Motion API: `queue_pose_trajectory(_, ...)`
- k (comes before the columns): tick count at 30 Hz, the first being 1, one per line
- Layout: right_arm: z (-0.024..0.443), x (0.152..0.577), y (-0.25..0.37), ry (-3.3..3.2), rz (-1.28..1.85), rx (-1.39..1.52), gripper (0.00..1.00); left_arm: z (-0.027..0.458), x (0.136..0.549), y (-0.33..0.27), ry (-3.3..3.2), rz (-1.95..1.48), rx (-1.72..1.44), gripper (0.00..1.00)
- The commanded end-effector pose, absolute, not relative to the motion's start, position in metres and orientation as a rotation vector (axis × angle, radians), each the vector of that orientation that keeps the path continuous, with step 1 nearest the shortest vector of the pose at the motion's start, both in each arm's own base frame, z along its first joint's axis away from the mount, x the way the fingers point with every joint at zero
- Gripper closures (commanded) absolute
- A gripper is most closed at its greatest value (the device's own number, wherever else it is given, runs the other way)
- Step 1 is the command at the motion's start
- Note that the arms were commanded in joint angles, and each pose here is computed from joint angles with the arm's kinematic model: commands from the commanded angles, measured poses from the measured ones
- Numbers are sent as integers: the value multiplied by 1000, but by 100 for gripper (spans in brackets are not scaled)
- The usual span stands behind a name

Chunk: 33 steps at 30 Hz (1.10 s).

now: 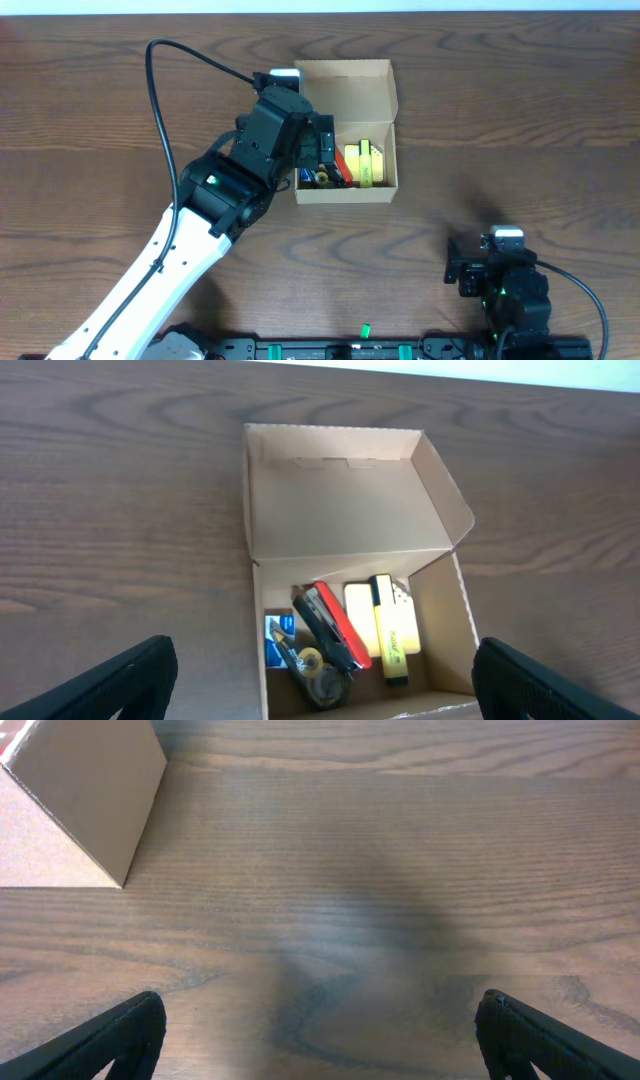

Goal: Pack container
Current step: 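Lower the stapler into the box and open the left gripper, then raise the left gripper out of the box and move both arms up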

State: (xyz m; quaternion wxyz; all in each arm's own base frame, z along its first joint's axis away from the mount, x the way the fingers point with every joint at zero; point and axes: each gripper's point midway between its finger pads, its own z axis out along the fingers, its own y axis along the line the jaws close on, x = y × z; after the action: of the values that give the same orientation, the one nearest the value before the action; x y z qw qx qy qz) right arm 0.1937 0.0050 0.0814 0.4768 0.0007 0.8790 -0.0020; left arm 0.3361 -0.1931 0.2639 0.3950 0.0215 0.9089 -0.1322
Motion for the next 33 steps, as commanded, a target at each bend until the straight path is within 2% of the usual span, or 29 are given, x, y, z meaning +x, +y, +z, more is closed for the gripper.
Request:
queue_pose_trajectory(1,76,193,4,2157,-15,-10,1,280,340,-188,2259,-327,40,5)
queue_pose_trajectory(33,80,195,5,2141,7,24,1,253,319,-174,2399,-235,67,5)
